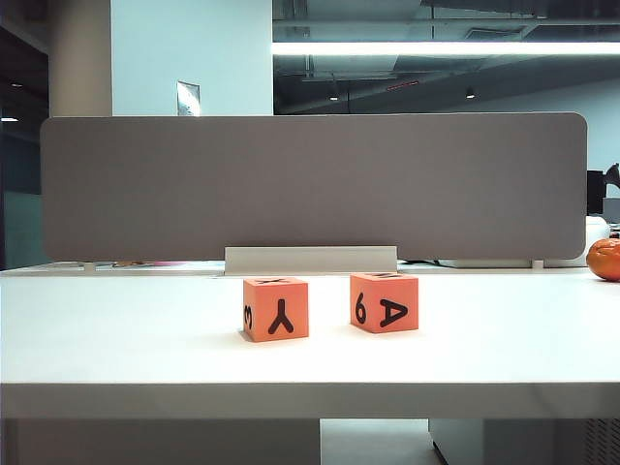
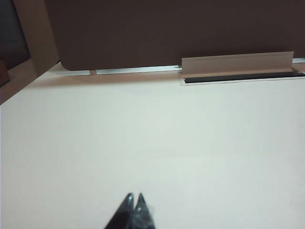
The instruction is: Stack one letter block on top of another letter block.
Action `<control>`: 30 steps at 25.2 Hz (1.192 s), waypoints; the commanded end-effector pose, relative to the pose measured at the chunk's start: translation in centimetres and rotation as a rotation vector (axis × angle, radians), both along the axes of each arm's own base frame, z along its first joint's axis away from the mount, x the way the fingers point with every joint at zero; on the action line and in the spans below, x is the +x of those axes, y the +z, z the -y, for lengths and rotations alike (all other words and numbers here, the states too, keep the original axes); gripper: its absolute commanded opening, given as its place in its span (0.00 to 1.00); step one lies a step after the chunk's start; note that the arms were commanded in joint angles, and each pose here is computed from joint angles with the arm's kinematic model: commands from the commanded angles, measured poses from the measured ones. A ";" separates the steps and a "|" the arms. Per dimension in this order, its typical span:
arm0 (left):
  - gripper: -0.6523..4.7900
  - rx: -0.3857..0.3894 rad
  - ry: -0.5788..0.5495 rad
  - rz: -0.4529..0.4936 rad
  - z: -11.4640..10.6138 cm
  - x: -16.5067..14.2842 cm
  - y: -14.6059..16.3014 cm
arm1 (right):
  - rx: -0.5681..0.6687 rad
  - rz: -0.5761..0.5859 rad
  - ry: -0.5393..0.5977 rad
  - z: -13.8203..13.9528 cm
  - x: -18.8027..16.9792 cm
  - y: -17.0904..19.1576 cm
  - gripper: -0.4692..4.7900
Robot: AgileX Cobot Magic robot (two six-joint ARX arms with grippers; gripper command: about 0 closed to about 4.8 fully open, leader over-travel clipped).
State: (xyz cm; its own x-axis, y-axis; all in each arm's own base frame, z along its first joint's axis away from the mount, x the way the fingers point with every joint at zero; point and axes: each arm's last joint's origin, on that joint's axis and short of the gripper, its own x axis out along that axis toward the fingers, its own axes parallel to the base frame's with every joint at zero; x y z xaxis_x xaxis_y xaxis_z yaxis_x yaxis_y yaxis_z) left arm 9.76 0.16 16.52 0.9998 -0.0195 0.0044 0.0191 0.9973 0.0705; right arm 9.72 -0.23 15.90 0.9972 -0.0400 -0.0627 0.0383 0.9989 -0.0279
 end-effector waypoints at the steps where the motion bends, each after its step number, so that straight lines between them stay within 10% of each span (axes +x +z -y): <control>1: 0.11 0.000 -0.005 0.013 0.0 0.0 0.2 | 0.000 0.008 -0.003 0.0 0.0 -0.1 0.09; 20: 0.11 0.001 0.029 0.015 -0.1 0.0 0.2 | 0.029 0.011 0.005 0.0 0.0 0.0 0.09; 30: 0.11 0.000 0.028 0.013 -0.1 0.0 0.2 | 0.114 -0.028 0.422 -1.2 -0.2 -0.2 0.09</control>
